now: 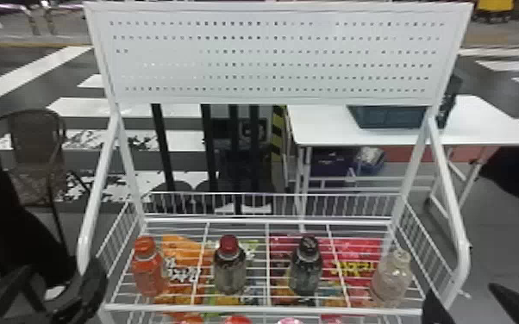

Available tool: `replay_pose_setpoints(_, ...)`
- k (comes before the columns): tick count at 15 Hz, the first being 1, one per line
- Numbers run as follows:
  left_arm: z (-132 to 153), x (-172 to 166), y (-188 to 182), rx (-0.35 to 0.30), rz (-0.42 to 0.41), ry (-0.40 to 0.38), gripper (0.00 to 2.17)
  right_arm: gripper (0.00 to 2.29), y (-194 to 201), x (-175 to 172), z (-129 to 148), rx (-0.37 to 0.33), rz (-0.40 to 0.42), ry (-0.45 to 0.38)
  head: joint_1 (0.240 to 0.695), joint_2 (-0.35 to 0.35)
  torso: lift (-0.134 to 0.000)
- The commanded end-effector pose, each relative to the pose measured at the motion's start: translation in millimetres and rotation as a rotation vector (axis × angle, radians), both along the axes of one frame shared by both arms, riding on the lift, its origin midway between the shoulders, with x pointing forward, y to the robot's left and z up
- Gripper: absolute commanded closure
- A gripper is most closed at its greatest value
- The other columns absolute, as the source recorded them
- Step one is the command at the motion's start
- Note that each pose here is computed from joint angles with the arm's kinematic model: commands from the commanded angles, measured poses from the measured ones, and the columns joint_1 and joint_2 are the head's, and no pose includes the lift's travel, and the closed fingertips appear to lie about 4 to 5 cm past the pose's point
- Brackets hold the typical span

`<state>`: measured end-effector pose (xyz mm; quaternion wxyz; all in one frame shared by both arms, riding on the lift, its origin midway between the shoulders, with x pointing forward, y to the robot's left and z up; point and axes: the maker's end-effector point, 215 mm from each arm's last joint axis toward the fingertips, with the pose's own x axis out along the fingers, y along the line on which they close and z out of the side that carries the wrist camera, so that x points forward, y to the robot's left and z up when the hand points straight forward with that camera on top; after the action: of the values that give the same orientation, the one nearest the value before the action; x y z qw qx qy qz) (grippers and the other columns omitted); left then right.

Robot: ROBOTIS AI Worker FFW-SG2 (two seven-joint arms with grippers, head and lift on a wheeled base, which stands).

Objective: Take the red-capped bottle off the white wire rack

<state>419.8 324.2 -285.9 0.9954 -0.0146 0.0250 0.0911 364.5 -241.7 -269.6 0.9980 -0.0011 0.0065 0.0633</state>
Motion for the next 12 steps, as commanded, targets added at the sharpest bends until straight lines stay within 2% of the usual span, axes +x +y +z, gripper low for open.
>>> replay_pose_setpoints(1,0.0,0.0,0.0,0.0,0.001,0.0,0.09,0.15,-0.5,0.0,1.1,-0.001,-0.001,-0.001,0.499,0.0,0.0)
replay_pose_setpoints(9,1.7,0.0,-0.4,0.0,0.0,-0.003,0.09,0.15,0.3,0.1,1.0,0.0,0.0,0.001,0.499,0.0,0.0)
replay_pose_setpoints(12,-7.0,-2.3,-5.2,-0.005,-0.003,0.01,0.09,0.15,0.1,1.6,0.6,-0.001,0.0,0.001,0.499,0.0,0.0)
